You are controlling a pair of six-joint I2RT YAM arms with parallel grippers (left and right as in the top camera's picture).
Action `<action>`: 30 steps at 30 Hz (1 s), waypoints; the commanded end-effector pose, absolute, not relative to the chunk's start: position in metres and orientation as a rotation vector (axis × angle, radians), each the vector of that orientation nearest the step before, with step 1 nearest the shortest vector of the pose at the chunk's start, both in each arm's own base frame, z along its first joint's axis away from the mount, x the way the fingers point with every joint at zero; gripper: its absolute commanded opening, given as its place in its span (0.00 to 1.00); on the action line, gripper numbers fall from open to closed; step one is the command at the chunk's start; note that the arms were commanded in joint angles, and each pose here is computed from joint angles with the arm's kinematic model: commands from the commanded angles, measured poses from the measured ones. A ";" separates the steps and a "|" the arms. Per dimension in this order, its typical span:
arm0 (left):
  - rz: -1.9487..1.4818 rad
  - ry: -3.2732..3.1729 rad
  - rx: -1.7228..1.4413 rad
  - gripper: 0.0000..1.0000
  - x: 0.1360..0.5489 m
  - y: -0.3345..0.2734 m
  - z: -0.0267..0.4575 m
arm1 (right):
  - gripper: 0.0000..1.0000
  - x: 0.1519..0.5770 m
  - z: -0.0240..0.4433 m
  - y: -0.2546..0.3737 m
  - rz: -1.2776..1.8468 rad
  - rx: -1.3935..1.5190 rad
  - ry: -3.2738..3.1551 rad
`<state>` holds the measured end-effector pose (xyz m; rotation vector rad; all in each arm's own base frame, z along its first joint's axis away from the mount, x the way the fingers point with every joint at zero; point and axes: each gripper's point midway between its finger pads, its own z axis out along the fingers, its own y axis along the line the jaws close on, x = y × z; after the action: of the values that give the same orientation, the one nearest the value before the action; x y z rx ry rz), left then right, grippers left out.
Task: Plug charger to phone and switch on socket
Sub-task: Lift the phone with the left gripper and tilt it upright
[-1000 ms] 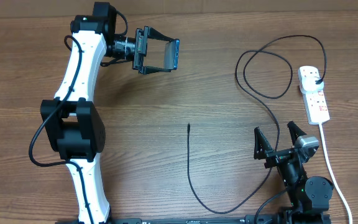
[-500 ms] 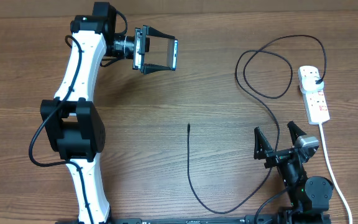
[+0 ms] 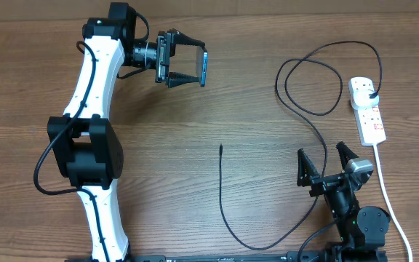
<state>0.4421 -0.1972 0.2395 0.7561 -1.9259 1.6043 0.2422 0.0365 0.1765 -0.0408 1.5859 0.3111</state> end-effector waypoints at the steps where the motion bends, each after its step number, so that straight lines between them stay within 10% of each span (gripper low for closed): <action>1: 1.681 -1.914 0.674 0.04 0.441 -0.201 0.258 | 1.00 0.242 0.175 0.037 0.313 -0.039 1.582; 30: 1.599 -1.823 0.782 0.04 0.440 -0.201 0.259 | 1.00 0.242 0.175 0.037 0.313 -0.039 1.582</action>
<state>0.4414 -0.1981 0.2396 0.8295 -1.8631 1.5479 0.2422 0.0365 0.1764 -0.0410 1.5863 0.3114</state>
